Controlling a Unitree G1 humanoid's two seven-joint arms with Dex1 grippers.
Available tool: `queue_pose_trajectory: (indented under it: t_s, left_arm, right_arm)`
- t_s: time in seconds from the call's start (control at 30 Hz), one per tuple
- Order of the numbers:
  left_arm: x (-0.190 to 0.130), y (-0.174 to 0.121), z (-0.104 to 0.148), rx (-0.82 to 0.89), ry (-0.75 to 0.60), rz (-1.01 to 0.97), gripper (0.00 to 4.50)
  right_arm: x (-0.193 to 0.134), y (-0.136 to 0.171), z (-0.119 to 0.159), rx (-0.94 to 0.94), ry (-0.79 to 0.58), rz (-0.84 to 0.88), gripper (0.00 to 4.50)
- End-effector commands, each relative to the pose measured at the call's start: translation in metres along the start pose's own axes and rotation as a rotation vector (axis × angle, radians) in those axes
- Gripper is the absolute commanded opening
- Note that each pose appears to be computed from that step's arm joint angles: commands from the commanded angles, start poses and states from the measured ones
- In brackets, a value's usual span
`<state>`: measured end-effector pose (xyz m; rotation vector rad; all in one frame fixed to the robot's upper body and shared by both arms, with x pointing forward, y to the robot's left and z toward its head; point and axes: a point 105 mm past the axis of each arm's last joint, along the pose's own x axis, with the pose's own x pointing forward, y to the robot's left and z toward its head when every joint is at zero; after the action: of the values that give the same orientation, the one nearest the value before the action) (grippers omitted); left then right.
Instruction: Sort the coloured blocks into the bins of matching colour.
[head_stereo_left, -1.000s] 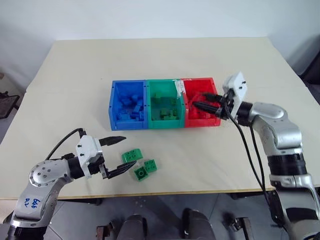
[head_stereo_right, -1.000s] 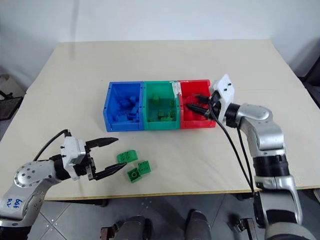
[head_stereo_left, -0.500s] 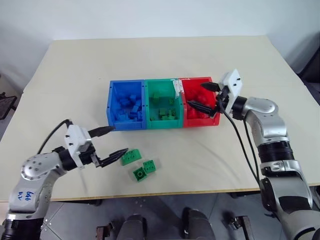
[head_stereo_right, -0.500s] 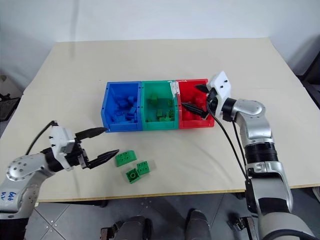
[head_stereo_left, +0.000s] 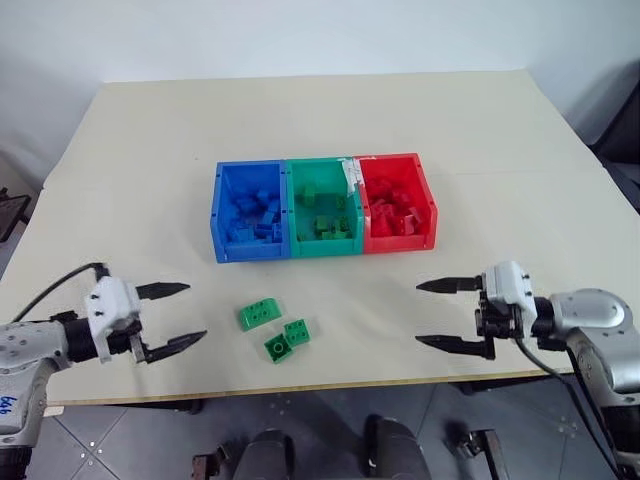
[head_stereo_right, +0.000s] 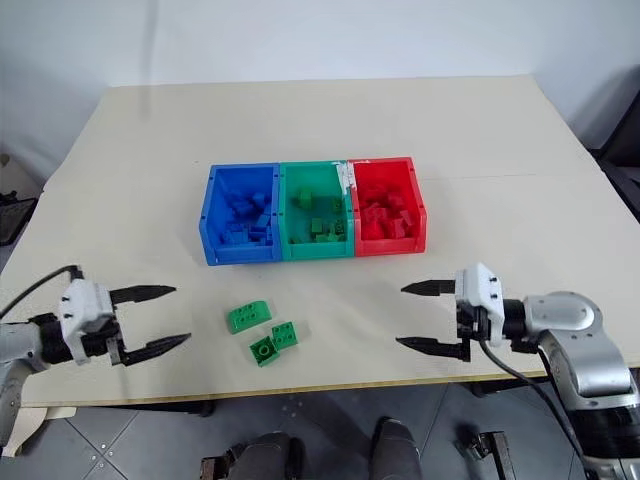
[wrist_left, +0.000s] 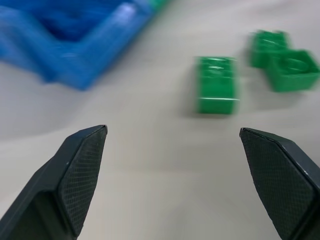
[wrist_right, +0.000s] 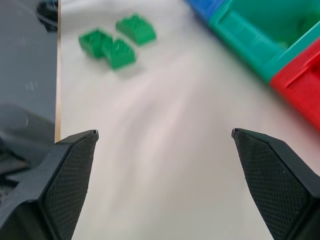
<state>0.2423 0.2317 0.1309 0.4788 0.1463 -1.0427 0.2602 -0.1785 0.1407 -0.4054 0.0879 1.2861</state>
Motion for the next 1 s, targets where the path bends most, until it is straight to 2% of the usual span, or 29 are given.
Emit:
queue_pose_trajectory:
  t_s: [0.03, 0.1, 0.17, 0.3, 0.57, 0.73, 0.87, 1.0]
  left_arm:
    - [0.031, -0.017, 0.03, 0.056, -0.059, -0.081, 4.5]
    - [0.064, -0.032, 0.048, 0.049, -0.071, -0.143, 4.5]
    - [0.082, -0.041, 0.054, 0.033, -0.031, -0.17, 4.5]
    - [0.092, -0.049, 0.046, -0.017, 0.161, -0.22, 4.5]
    - [0.122, -0.054, 0.059, 0.009, 0.243, -0.278, 4.5]
    - [0.131, -0.044, 0.049, 0.102, 0.342, -0.215, 4.5]
    - [0.135, -0.043, 0.05, 0.103, 0.339, -0.241, 3.6]
    - [0.139, -0.043, 0.05, 0.1, 0.331, -0.251, 2.22]
  right_arm:
    - [-0.004, -0.001, 0.008, -0.056, -0.011, -0.044, 4.47]
    - [-0.005, 0.002, 0.004, -0.051, 0.004, -0.046, 4.47]
    - [-0.005, 0.004, 0.004, -0.051, 0.01, -0.045, 4.47]
    - [-0.001, 0.006, 0.01, -0.059, 0.005, -0.035, 4.47]
    - [0.007, 0.013, 0.018, -0.078, 0.005, -0.003, 4.47]
    - [0.01, 0.018, 0.024, -0.087, -0.002, -0.008, 4.47]
    - [0.009, 0.02, 0.021, -0.085, 0.025, 0.002, 4.5]
    - [0.006, 0.021, 0.019, -0.087, 0.041, 0.0, 4.5]
